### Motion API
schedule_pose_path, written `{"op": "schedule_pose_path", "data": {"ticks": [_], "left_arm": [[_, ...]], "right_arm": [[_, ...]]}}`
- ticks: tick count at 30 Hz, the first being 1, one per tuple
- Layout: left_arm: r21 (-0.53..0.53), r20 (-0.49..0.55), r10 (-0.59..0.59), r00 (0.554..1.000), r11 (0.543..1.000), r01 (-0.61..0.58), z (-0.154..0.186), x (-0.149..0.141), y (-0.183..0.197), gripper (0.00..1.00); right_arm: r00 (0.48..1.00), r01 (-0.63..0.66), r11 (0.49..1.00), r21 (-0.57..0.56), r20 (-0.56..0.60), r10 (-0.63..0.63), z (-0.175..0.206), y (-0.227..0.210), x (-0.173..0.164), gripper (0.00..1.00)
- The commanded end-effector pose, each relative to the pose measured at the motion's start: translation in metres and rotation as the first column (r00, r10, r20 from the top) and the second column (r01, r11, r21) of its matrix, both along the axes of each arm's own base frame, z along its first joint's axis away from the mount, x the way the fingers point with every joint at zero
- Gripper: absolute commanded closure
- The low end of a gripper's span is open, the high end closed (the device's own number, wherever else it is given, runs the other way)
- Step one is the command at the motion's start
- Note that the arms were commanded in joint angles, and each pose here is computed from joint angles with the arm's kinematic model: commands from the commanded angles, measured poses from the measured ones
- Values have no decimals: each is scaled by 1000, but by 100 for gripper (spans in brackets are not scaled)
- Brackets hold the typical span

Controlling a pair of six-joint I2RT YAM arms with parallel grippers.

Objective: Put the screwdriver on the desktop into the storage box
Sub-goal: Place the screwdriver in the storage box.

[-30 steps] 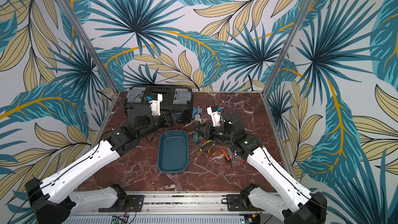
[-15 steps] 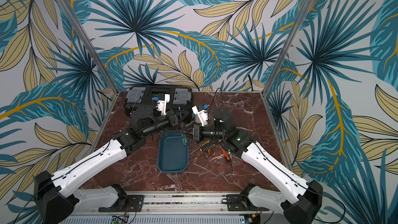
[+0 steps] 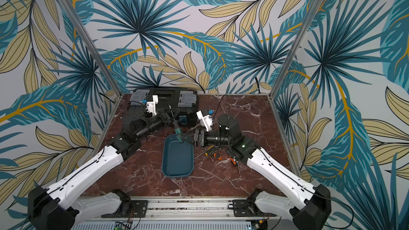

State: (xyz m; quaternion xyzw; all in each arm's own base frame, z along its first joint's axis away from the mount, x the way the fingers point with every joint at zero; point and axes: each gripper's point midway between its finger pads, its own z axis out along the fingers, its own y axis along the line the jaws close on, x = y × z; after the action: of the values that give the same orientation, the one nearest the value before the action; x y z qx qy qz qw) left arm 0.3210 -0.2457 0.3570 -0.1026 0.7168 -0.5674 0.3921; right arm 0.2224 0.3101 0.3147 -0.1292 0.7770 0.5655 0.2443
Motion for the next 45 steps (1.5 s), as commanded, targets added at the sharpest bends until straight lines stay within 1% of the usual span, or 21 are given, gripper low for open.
{"op": "schedule_pose_path", "data": {"ticks": [1, 3, 5, 7, 9, 11, 13, 18, 19, 20, 21, 22, 23, 25, 27, 29, 31, 34, 37, 42, 45], "left_arm": [[-60, 58, -40, 998, 997, 43, 15, -11, -1, 100], [-78, 64, -38, 997, 996, 43, 16, -11, 0, 100], [-86, 62, -42, 997, 995, 48, 15, -10, 0, 100], [-93, 63, -42, 997, 995, 48, 15, -9, 2, 100], [-95, 54, -34, 998, 995, 39, 11, -8, 3, 100], [-96, 45, -26, 999, 995, 31, 8, -6, 4, 100], [-95, 30, -15, 999, 995, 18, 4, -3, 6, 100], [-78, 7, 10, 1000, 997, -10, -6, 1, 9, 100], [-74, 6, 11, 1000, 997, -10, -6, 1, 9, 91], [-64, 2, 10, 1000, 998, -10, -8, 1, 9, 76], [-44, -6, 13, 1000, 999, -13, -10, 0, 11, 53], [-16, -17, 19, 1000, 1000, -19, -13, -2, 13, 34], [15, -23, 35, 999, 999, -35, -16, -3, 17, 24], [69, -16, 73, 997, 995, -72, -22, -7, 27, 14], [96, -7, 112, 994, 989, -111, -23, -12, 38, 11], [112, -1, 129, 992, 985, -128, -25, -19, 45, 12], [115, 1, 111, 994, 987, -110, -26, -26, 45, 15], [80, -12, -4, 1000, 997, 5, -30, -36, 28, 23], [90, -62, -75, 995, 993, 81, -46, -37, 12, 31], [135, -75, -60, 995, 988, 70, -57, -31, 8, 32], [155, -80, -56, 995, 986, 68, -58, -28, 7, 37]], "right_arm": [[998, -70, 996, 58, 8, 70, 9, 11, -5, 31], [997, -80, 995, 59, 3, 80, 9, 15, -2, 31], [996, -88, 994, 62, -2, 88, 10, 20, 1, 36], [995, -95, 993, 63, -3, 96, 11, 23, 3, 45], [995, -102, 993, 66, -4, 103, 13, 26, 5, 59], [994, -108, 991, 76, -3, 109, 16, 27, 5, 67], [992, -122, 988, 93, -1, 123, 20, 29, 3, 79], [993, -121, 987, 103, 5, 121, 22, 31, 3, 90], [993, -117, 988, 102, 6, 117, 22, 31, 3, 93], [994, -110, 989, 100, 8, 110, 22, 31, 4, 96], [995, -99, 990, 98, 9, 98, 22, 30, 5, 98], [997, -80, 992, 93, 10, 79, 22, 28, 8, 100], [998, -64, 994, 87, 13, 64, 22, 27, 10, 100], [1000, -24, 997, 66, 12, 24, 18, 25, 15, 100], [1000, 23, 999, 35, 5, -23, 11, 22, 23, 100], [997, 71, 997, 8, -5, -71, 2, 20, 32, 100], [994, 111, 994, -12, -22, -111, -8, 19, 40, 100], [993, 119, 993, -16, -25, -119, -13, 24, 43, 100], [994, 112, 994, -17, -17, -112, -13, 29, 42, 100], [996, 94, 995, -29, -10, -94, -15, 34, 35, 100], [995, 98, 994, -38, -9, -98, -18, 33, 32, 100]]}}
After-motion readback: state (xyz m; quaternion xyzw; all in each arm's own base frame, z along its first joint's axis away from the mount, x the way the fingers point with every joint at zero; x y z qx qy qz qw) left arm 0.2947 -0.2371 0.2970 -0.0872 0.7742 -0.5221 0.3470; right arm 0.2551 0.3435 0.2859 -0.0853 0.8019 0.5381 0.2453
